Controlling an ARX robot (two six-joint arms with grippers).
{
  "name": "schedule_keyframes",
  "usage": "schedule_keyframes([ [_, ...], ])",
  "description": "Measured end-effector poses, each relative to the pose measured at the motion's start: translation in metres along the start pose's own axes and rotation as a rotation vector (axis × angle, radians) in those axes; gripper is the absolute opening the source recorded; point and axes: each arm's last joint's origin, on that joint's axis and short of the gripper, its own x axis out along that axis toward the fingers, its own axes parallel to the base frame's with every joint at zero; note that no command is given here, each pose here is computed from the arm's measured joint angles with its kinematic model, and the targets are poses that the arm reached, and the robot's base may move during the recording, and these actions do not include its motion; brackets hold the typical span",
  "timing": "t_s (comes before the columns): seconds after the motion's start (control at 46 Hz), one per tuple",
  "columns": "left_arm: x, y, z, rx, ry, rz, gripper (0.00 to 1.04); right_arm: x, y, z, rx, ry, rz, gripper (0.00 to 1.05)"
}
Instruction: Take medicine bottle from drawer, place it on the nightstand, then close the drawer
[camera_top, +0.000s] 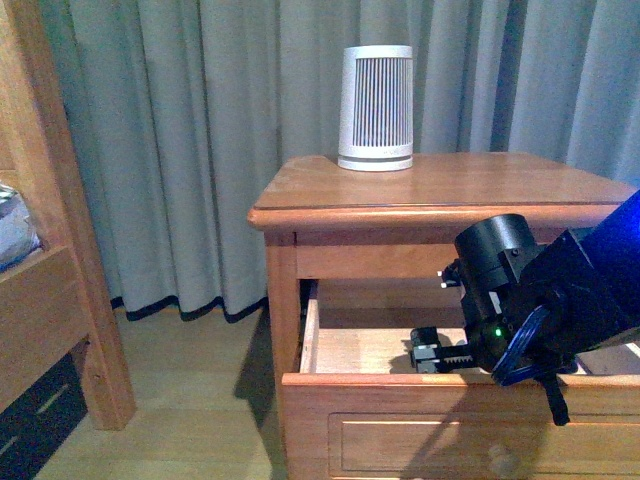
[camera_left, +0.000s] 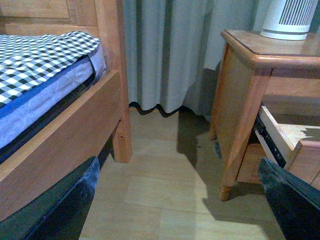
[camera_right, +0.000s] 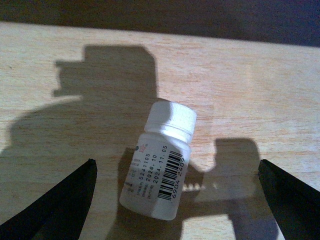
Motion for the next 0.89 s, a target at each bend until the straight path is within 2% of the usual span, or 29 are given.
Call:
schedule_keyframes([
  [0.195,0.000,0.000,0.000,0.000,0.000,0.000,0.98,0.009,0.002,-0.001,0.025,0.016,-0.004,0.96],
  [0.391,0.000,0.000,0.000,0.000,0.000,0.000,0.98,0.014,0.001,-0.003,0.035,0.018,-0.013,0.58],
  [0.586,0.000,0.000,0.000,0.000,0.000,0.000,0.98,0.014,0.001,-0.001,0.047,0.005,-0.012,0.32],
  [0.89,0.000,0.000,0.000,0.000,0.000,0.000,0.98,0.009,0.001,-0.004,0.048,-0.014,-0.011,0.29],
])
